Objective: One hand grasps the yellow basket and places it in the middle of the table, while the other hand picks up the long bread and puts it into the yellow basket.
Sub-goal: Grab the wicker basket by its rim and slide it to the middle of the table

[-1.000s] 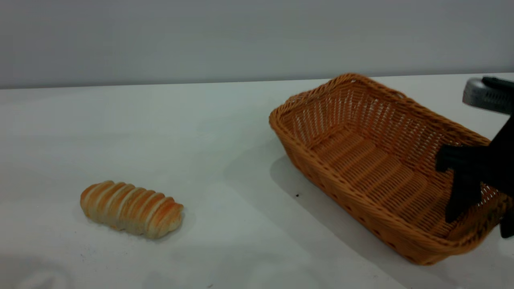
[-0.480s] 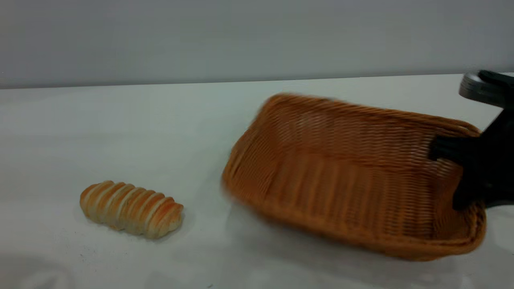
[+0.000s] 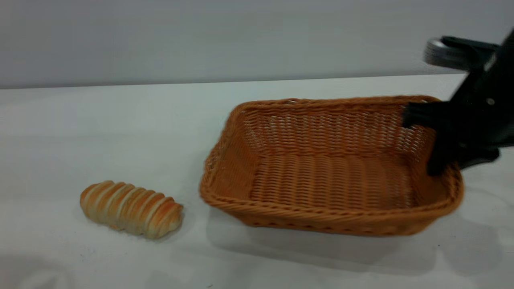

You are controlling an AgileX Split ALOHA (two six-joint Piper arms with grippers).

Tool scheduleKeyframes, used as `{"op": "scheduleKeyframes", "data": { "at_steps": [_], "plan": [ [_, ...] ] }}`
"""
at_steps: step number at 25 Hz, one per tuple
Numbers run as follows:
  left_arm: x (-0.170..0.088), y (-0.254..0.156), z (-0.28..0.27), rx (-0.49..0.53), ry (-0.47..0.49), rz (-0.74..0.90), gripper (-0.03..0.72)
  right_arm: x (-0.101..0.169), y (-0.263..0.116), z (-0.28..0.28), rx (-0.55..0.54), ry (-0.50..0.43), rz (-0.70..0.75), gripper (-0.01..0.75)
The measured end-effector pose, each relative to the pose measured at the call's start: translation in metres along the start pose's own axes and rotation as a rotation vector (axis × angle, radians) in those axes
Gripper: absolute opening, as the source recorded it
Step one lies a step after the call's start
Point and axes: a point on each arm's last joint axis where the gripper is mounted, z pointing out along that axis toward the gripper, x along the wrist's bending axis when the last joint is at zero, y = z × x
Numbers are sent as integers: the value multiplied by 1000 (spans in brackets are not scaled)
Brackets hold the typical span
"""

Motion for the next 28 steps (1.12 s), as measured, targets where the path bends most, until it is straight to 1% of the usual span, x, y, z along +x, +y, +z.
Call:
{"op": "scheduleKeyframes", "data": {
  "at_steps": [5, 10, 13, 14, 15, 17, 20, 23, 25, 26, 28],
  "plan": [
    [0, 0, 0, 0, -2, -3, 490, 19, 2, 10, 28, 43, -50, 54],
    [0, 0, 0, 1, -3, -4, 490, 28, -1, 20, 43, 72, -55, 58],
    [0, 0, 0, 1, -3, -4, 490, 29, 0, 20, 26, 81, -81, 81],
    [0, 0, 0, 1, -3, -4, 490, 29, 0, 20, 25, 83, -92, 103],
    [0, 0, 0, 0, -2, -4, 490, 30, 1, 20, 22, 88, -103, 136],
    [0, 0, 0, -4, -2, -4, 490, 31, 1, 20, 24, 93, -129, 228],
    [0, 1, 0, -10, -1, -4, 490, 31, -1, 20, 39, 99, -181, 428],
    [0, 3, 0, -34, 1, -3, 490, 32, -3, 14, 61, 111, -246, 601],
    [0, 5, 0, -57, 3, 3, 490, 34, -2, 3, 63, 123, -312, 670],
    [1, 7, 1, -67, 5, 4, 490, 35, -1, -5, 60, 127, -361, 689],
    [1, 8, 4, -69, 6, -2, 490, 37, 0, -20, 51, 133, -434, 699]
  ]
}}
